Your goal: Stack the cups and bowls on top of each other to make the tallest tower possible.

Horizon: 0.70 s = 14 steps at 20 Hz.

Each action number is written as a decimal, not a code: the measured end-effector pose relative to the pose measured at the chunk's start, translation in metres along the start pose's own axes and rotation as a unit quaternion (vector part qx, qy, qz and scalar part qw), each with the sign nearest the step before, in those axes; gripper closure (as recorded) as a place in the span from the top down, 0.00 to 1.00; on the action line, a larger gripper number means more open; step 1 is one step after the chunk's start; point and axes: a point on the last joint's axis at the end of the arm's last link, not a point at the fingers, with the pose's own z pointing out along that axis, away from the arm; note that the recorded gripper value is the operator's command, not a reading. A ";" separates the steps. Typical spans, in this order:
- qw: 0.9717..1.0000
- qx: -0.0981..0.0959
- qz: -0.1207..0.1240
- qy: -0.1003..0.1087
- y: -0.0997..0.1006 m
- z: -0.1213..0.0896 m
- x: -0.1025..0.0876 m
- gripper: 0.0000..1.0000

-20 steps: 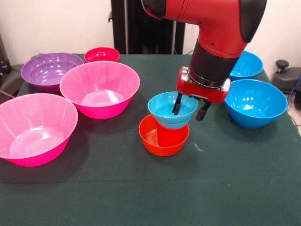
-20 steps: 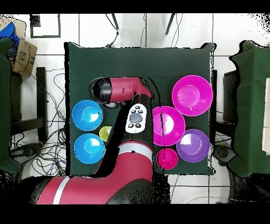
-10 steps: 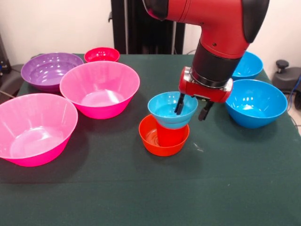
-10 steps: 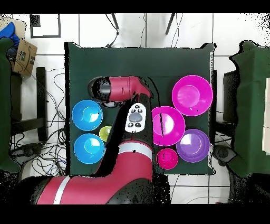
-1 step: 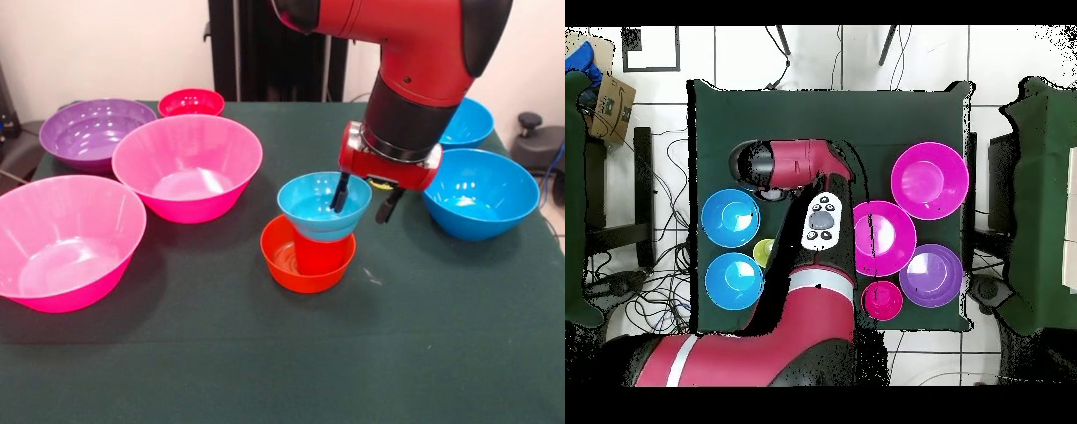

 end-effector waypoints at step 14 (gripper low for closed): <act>1.000 0.000 0.002 -0.006 -0.002 -0.023 -0.008 1.00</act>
